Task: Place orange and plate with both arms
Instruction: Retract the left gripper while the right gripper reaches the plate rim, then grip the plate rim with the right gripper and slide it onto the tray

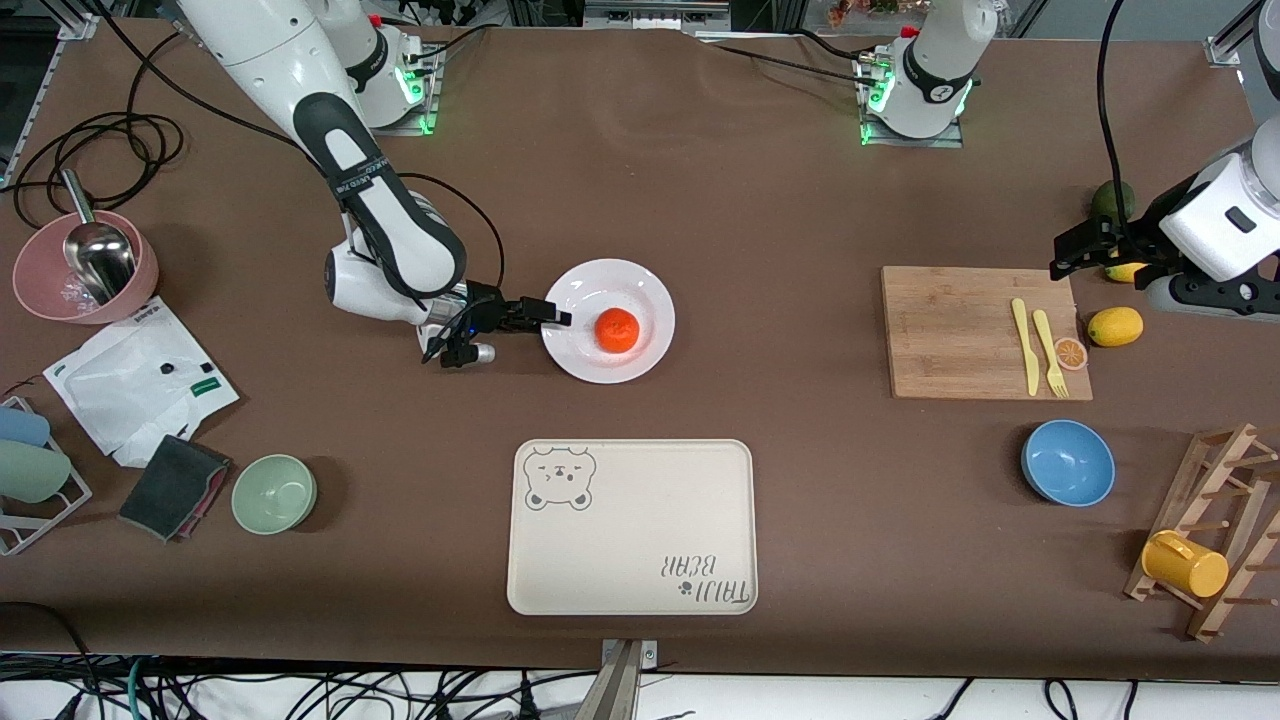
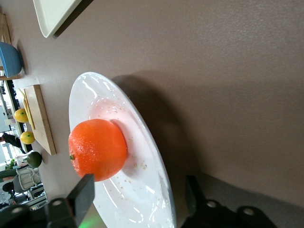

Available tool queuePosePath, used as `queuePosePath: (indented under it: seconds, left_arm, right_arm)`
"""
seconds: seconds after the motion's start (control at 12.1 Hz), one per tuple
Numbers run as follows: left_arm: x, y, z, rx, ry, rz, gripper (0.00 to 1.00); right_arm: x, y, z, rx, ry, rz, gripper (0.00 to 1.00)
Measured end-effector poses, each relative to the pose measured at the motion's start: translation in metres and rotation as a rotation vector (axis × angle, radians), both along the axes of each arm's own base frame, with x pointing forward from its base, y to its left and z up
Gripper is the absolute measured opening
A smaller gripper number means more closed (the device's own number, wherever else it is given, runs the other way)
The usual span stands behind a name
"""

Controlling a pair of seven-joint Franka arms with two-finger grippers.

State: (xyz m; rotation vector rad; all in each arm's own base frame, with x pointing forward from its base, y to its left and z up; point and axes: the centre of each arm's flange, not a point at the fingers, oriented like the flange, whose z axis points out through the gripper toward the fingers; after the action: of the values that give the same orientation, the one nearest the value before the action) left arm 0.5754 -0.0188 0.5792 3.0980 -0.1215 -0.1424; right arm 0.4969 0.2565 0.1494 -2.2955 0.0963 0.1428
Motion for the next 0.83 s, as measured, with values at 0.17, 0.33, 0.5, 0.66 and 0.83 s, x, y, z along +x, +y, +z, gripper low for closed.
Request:
queuePosePath:
  seconds: [0.17,0.33,0.5,0.66,0.83]
  left_arm:
    - [-0.001,0.001,0.000,0.000,0.006,0.001,1.00]
    - [-0.001,0.002,0.000,0.000,0.007,0.004,1.00]
    - [-0.001,0.004,0.000,0.000,0.006,0.006,1.00]
    - [0.000,0.009,0.002,0.000,0.003,0.015,1.00]
    - [0.000,0.011,0.003,0.000,-0.001,0.019,1.00]
  right_arm:
    - [-0.001,0.000,-0.001,0.003,-0.024,0.021,0.74]
    - [-0.005,-0.002,-0.006,0.012,-0.040,0.030,0.55]
    - [-0.008,-0.003,-0.012,0.021,-0.047,0.029,0.50]
    - [-0.009,-0.003,-0.014,0.022,-0.048,0.031,0.41]
    - [-0.009,-0.003,-0.015,0.021,-0.057,0.041,0.19]
